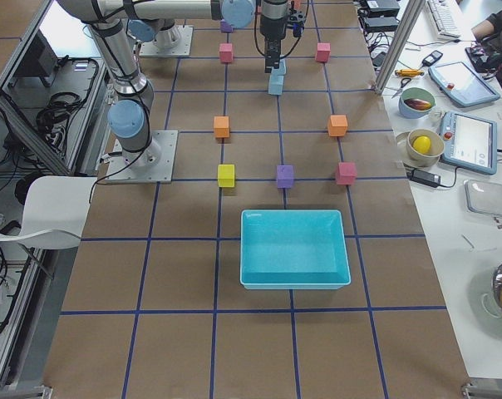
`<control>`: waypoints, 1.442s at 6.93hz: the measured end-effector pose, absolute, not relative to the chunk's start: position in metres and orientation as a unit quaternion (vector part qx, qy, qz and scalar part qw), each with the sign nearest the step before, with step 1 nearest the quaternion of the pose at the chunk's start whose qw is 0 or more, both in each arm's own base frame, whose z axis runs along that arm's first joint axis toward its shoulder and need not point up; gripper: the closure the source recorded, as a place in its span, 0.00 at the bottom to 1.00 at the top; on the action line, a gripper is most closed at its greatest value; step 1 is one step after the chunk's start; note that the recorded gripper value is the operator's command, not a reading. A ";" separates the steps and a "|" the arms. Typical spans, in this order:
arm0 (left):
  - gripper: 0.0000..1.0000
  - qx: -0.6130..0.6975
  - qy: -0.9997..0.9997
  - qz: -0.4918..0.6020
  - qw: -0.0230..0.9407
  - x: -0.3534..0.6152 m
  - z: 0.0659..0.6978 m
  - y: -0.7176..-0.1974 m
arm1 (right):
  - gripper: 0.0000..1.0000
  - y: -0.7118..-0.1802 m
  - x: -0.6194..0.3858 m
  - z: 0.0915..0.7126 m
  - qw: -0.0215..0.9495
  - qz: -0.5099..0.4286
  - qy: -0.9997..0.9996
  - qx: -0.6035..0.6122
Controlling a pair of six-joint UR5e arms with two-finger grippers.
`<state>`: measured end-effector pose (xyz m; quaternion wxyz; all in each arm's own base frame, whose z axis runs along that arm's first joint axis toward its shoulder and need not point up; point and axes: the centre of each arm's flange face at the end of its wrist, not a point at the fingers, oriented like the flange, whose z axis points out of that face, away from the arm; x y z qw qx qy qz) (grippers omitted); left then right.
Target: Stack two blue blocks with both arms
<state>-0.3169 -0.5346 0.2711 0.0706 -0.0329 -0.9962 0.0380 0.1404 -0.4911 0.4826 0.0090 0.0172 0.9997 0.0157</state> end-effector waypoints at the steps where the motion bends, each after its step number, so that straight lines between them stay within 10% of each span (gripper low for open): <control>1: 0.84 -0.035 -0.996 0.041 0.076 -0.324 0.269 -0.535 | 0.00 -0.491 0.140 0.482 0.009 0.016 1.000 0.017; 5: 0.71 -0.046 -0.995 0.037 0.086 -0.339 0.269 -0.535 | 0.00 -0.491 0.140 0.482 0.007 0.017 1.000 0.017; 6: 0.23 -0.047 -0.995 0.036 0.086 -0.339 0.268 -0.535 | 0.00 -0.491 0.140 0.482 0.007 0.017 1.000 0.017; 7: 0.00 -0.047 -0.995 0.035 0.086 -0.340 0.266 -0.535 | 0.00 -0.491 0.140 0.482 0.007 0.016 1.000 0.017; 10: 0.00 -0.045 -0.996 0.022 0.081 -0.338 0.261 -0.533 | 0.00 -0.491 0.141 0.482 0.007 0.015 1.000 0.017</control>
